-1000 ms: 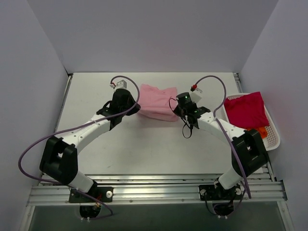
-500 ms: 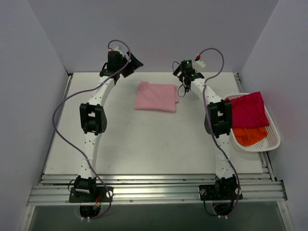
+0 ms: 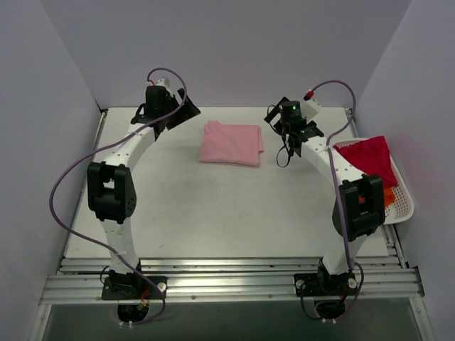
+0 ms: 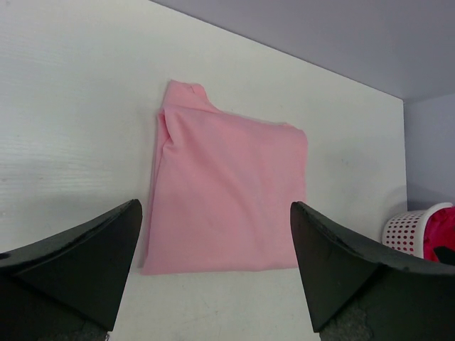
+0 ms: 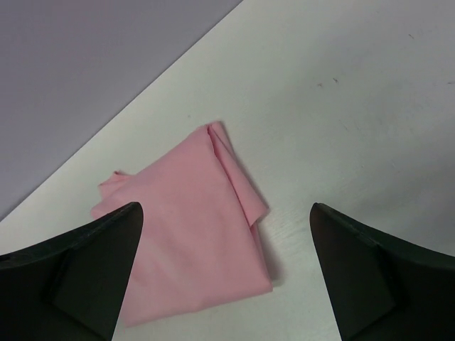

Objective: Fold and stack the t-shirts
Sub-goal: Fold the tshirt

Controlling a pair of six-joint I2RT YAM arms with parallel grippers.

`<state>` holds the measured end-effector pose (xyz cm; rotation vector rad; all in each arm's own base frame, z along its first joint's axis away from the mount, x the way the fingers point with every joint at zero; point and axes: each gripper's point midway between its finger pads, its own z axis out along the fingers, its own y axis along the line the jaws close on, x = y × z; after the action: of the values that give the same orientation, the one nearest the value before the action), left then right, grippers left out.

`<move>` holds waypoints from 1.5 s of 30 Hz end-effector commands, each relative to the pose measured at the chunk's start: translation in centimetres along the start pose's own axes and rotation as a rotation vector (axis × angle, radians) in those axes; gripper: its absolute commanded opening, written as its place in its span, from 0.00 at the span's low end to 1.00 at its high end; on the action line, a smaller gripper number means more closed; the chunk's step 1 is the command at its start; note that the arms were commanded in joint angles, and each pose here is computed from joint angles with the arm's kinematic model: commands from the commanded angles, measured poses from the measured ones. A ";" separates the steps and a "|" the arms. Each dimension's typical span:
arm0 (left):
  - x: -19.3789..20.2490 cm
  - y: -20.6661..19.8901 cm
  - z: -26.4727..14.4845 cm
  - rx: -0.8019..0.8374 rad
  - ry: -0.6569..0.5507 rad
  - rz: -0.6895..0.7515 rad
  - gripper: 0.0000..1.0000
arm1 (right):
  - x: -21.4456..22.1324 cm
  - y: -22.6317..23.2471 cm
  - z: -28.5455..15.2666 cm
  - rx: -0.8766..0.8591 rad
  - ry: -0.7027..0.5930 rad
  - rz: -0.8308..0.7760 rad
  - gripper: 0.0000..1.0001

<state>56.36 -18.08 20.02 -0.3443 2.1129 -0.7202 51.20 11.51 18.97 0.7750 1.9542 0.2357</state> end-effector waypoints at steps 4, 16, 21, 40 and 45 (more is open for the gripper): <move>3.5 5.3 2.6 -0.122 0.033 0.064 0.94 | 0.2 -3.2 -4.1 -0.007 -0.029 0.042 1.00; 11.2 6.7 9.0 -0.190 0.196 0.112 0.94 | 1.0 -9.7 -10.8 0.011 -0.059 0.046 1.00; 13.9 5.3 10.7 -0.174 0.237 0.126 0.94 | 1.1 -11.0 -12.5 0.009 -0.063 0.031 1.00; 4.6 12.9 9.2 -0.441 0.084 0.137 0.02 | 0.9 -11.5 -13.6 -0.006 -0.057 0.013 1.00; -3.4 22.1 3.4 -0.606 -0.018 0.060 0.02 | 1.1 -10.7 -13.8 -0.045 -0.040 0.015 1.00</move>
<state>61.56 -10.81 3.46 -0.4592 2.3472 -0.2102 34.79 5.92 19.55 0.7794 1.9036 0.2508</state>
